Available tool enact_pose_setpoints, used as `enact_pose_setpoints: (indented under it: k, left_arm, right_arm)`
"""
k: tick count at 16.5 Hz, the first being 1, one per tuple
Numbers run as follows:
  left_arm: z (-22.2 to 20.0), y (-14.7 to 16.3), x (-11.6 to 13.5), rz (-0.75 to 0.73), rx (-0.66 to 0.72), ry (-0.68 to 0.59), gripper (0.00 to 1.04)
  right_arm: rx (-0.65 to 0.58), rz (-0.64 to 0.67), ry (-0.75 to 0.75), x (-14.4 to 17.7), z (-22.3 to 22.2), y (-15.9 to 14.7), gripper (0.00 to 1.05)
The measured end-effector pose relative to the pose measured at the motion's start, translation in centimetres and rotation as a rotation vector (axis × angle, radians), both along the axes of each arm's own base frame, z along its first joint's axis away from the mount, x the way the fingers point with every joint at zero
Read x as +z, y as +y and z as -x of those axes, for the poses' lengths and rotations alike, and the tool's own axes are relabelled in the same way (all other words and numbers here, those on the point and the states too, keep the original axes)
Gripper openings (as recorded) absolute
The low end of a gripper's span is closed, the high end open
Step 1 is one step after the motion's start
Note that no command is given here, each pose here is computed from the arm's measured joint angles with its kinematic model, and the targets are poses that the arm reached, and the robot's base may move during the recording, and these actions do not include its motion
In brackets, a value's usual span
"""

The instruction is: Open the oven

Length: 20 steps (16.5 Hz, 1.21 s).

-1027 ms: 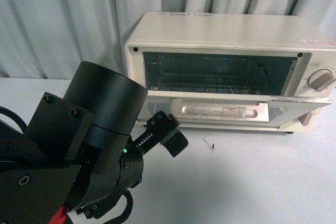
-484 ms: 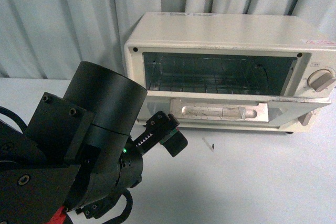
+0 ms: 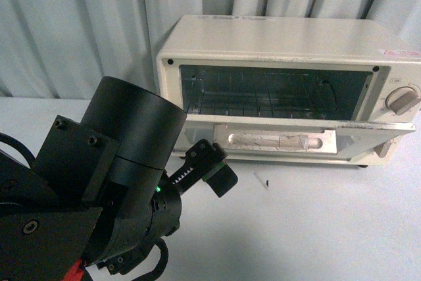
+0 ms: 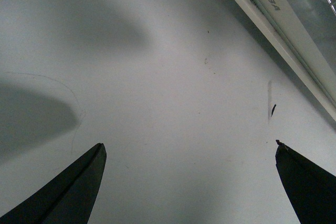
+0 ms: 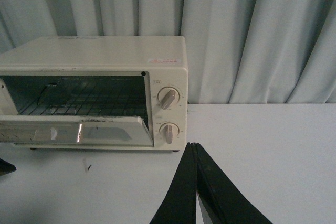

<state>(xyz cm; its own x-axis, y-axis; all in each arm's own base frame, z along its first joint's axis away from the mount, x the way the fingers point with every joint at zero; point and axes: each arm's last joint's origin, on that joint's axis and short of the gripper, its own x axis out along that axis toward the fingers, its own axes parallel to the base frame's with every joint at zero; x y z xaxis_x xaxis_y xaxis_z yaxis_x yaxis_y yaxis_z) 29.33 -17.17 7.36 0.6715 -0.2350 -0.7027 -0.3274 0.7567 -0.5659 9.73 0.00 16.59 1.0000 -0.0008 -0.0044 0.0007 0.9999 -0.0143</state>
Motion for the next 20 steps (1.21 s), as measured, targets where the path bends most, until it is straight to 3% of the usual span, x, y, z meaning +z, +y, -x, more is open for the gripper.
enact_pose_setpoints:
  k: [3, 8, 9, 10, 12, 13, 15, 17, 20]
  left_arm:
    - [0.0, -0.1, 0.0, -0.001, -0.001, 0.000, 0.98]
    - [0.0, -0.1, 0.0, -0.004, -0.003, -0.011, 0.98]
    - [0.1, 0.0, -0.6, -0.056, 0.008, -0.233, 0.91]
    - [1.1, 1.6, -1.8, -0.223, 0.026, -0.370, 0.80]
    - [4.8, 6.5, -2.3, -0.551, -0.056, -0.449, 0.60]
    - [5.2, 8.0, -0.3, -0.634, -0.069, -0.545, 0.49]
    - [6.7, 9.9, 2.5, -0.713, -0.117, -0.646, 0.27]
    - [9.1, 11.9, 2.5, -0.745, -0.160, -0.616, 0.06]
    - [10.9, 13.9, 5.6, -0.729, -0.078, -0.776, 0.02]
  right_arm:
    - [0.000, 0.000, -0.007, 0.1, 0.0, 0.0, 0.03]
    - [0.000, 0.000, -0.007, 0.1, 0.0, 0.0, 0.54]
    - [0.000, 0.000, -0.007, 0.1, 0.0, 0.0, 0.63]
    - [0.002, 0.000, -0.008, 0.1, 0.0, 0.0, 0.74]
    - [-0.002, 0.000, -0.005, 0.1, 0.0, 0.0, 0.94]
    - [-0.002, -0.003, -0.008, 0.1, 0.0, 0.0, 1.00]
    - [-0.002, -0.003, -0.007, 0.1, 0.0, 0.0, 0.98]
    - [-0.002, -0.003, -0.008, 0.1, 0.0, 0.0, 0.98]
    - [-0.002, -0.003, -0.007, 0.1, 0.0, 0.0, 0.98]
